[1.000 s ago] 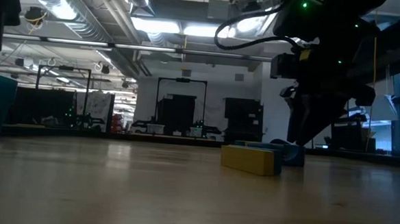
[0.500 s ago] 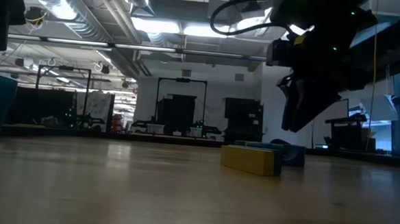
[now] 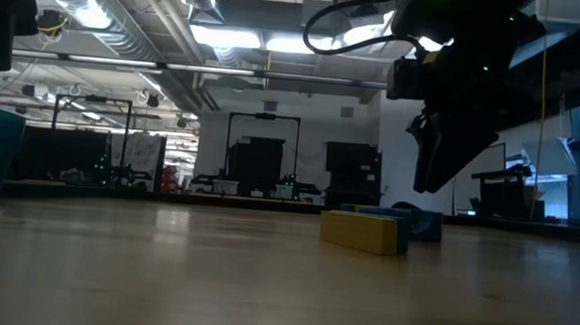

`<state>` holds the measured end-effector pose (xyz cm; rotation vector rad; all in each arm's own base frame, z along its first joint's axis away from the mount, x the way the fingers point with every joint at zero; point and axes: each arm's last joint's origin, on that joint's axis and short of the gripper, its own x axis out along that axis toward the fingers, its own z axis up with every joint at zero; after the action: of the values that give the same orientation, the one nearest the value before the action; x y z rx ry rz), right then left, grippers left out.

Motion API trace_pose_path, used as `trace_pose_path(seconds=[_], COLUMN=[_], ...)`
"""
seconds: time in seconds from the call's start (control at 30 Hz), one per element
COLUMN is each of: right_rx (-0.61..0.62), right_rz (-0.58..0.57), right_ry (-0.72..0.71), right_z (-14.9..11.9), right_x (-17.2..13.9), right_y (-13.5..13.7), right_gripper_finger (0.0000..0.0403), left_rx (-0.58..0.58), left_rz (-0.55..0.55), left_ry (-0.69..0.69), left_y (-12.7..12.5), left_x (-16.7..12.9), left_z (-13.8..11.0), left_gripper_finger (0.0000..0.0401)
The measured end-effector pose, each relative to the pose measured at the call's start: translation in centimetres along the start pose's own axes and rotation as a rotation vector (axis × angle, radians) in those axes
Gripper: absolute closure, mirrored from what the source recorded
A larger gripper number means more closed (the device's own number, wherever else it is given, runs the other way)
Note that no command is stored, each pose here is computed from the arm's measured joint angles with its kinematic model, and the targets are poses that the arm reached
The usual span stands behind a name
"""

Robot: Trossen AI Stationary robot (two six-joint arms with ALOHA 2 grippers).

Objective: Sort blocks by size
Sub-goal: Put the blue arch block into the blue bin

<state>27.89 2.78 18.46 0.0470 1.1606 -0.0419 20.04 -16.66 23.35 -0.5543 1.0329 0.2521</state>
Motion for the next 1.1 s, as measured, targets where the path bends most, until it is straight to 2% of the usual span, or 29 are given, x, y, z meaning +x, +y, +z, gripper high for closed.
trace_pose_path(seconds=[0.23,0.47,0.6,0.9,1.1], right_rx=[0.044,0.059,0.011,-0.091,-0.109], right_rz=[-0.015,-0.018,-0.017,-0.05,-0.045], right_ry=[-0.006,-0.003,-0.005,0.032,-0.026], right_z=[0.0,0.0,0.0,-1.6,-1.6], right_x=[0.0,0.0,0.1,1.3,1.7], right_y=[0.0,0.0,-0.1,-0.3,-0.3], right_gripper_finger=[0.0234,0.0176,0.0155,0.0158,0.0158], left_rx=[0.0,0.0,0.0,0.0,0.0], left_rz=[0.0,0.0,0.0,0.0,0.001], left_ry=[0.0,0.0,0.0,0.0,0.0], left_y=[0.0,0.0,0.0,0.0,0.0], left_x=[0.0,0.0,0.0,0.0,0.0], left_z=[0.0,0.0,0.0,0.0,0.0], left_gripper_finger=[0.0205,0.0205,0.0205,0.0205,0.0205])
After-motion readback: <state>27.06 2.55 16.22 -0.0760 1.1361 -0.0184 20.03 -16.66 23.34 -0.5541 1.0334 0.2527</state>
